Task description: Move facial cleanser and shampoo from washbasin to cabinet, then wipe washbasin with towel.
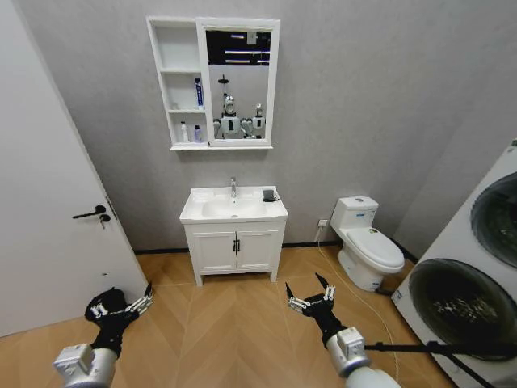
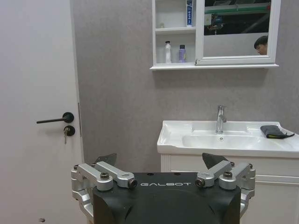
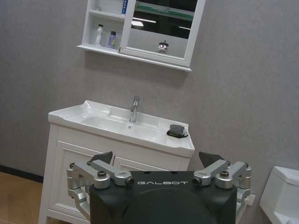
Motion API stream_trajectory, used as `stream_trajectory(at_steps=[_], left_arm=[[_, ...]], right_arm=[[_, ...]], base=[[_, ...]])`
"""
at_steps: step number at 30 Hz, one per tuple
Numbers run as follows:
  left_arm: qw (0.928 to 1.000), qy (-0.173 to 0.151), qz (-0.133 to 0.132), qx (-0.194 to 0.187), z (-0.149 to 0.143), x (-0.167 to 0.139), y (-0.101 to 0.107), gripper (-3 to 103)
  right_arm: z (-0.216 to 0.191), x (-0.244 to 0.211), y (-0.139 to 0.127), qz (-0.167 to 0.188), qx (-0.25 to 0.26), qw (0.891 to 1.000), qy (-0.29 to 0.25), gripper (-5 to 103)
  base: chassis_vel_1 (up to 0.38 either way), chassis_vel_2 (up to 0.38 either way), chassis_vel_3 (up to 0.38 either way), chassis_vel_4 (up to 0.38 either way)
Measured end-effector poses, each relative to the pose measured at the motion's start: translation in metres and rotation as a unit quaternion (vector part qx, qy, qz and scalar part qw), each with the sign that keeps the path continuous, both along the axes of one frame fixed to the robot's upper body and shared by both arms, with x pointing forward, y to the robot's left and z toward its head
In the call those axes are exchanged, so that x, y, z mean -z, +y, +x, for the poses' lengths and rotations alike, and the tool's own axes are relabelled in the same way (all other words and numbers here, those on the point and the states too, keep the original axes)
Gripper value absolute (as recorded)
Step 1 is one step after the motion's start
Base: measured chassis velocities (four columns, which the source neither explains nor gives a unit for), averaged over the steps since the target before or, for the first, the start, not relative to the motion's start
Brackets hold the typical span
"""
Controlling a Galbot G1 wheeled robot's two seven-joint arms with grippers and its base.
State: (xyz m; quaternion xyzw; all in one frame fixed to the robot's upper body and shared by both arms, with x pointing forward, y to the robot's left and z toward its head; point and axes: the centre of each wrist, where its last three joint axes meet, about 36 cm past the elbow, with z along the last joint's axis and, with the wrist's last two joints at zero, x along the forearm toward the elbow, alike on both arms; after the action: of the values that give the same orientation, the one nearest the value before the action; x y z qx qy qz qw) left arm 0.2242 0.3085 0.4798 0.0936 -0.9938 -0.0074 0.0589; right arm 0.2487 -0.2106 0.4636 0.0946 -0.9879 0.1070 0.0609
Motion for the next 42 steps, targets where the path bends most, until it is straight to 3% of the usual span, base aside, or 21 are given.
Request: stream_trajectory(at_steps=[42], left_arm=[[1.0, 0.0, 0.0, 0.0, 0.0, 0.0, 0.0, 100]], right_arm=[[-0.0001, -0.0002, 0.0001, 0.0, 0.001, 1.0, 0.0, 100]], base=[[0.004, 0.0, -0.001, 0.003]])
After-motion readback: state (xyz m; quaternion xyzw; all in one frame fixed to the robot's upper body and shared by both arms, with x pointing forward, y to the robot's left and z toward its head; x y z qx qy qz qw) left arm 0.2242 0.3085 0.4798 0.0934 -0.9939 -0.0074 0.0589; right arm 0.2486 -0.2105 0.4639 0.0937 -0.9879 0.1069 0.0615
